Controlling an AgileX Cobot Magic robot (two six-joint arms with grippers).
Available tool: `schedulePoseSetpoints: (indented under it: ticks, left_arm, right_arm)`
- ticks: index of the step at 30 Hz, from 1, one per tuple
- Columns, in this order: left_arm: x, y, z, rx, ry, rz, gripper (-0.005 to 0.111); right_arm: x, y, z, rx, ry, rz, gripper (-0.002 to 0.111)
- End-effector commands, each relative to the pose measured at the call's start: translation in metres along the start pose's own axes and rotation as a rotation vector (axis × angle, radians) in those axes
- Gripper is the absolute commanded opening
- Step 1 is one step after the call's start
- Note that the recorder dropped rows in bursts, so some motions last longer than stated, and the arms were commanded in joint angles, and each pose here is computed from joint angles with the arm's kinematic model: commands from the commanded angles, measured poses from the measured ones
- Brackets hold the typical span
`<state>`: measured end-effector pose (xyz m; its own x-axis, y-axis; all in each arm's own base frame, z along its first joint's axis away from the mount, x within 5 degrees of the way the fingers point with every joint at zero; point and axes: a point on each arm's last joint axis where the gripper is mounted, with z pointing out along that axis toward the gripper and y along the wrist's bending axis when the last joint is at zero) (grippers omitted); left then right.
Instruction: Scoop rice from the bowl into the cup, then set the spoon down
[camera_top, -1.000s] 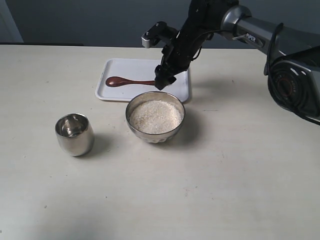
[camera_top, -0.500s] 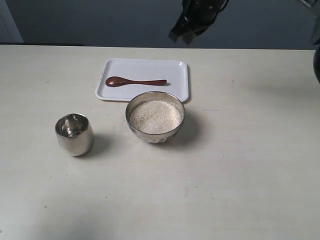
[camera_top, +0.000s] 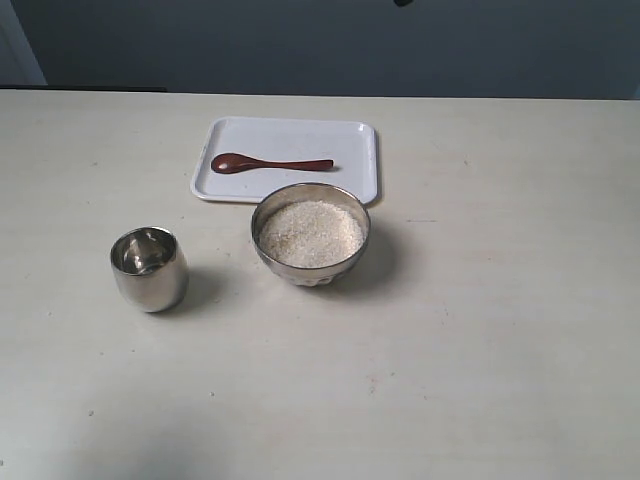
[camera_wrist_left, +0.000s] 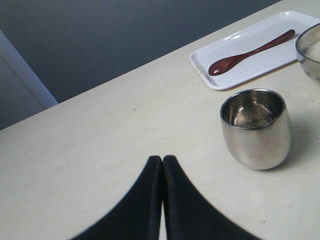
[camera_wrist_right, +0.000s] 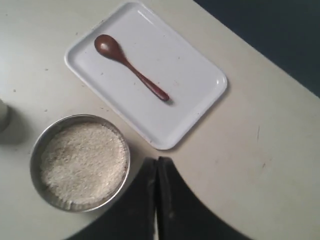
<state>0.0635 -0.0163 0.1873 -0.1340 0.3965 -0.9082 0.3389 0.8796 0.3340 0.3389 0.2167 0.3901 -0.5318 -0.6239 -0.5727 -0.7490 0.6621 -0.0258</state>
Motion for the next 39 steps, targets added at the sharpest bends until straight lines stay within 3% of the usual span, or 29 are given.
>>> schedulePoseSetpoints:
  ticks: [1,6,8,11,14,19,23,27,28,32,39]
  left_arm:
    - [0.0,-0.001,0.0,0.009,-0.015,-0.006,0.0]
    - [0.0,-0.001,0.0,0.009,-0.015,-0.006,0.0]
    - [0.0,-0.001,0.0,0.009,-0.015,-0.006,0.0]
    - [0.0,-0.001,0.0,0.009,-0.015,-0.006,0.0]
    - [0.0,-0.001,0.0,0.009,-0.015,-0.006,0.0]
    - [0.0,-0.001,0.0,0.009,-0.015,-0.006,0.0]
    - [0.0,-0.001,0.0,0.009,-0.015,-0.006,0.0]
    - [0.0,-0.001,0.0,0.009,-0.013,-0.006,0.0]
    - [0.0,-0.001,0.0,0.008,-0.013,-0.004,0.0]
    - [0.0,-0.001,0.0,0.008,-0.012,-0.004,0.0]
    - [0.0,-0.001,0.0,0.008,-0.012,-0.004,0.0]
  right_arm:
    - [0.02,0.013,-0.054,0.009,-0.054,0.088,-0.001]
    - [0.085,0.034,-0.116,0.093,-0.063,0.13,-0.001]
    - [0.11,0.039,-0.121,0.122,-0.033,0.195,-0.001]
    - [0.176,0.056,-0.11,0.113,0.035,0.314,-0.001]
    - [0.211,0.063,-0.099,0.117,0.042,0.405,-0.001]
    - [0.224,0.064,-0.089,0.144,-0.155,0.422,-0.001]
    - [0.222,0.054,-0.076,0.244,-0.301,0.324,-0.001]
    - [0.261,0.051,-0.051,0.316,-0.428,0.285,-0.001]
    - [0.279,0.047,-0.052,0.373,-0.579,0.324,-0.001]
    - [0.331,0.043,-0.05,0.563,-0.833,0.442,-0.001]
    - [0.373,0.051,-0.053,0.792,-0.907,0.509,-0.001]
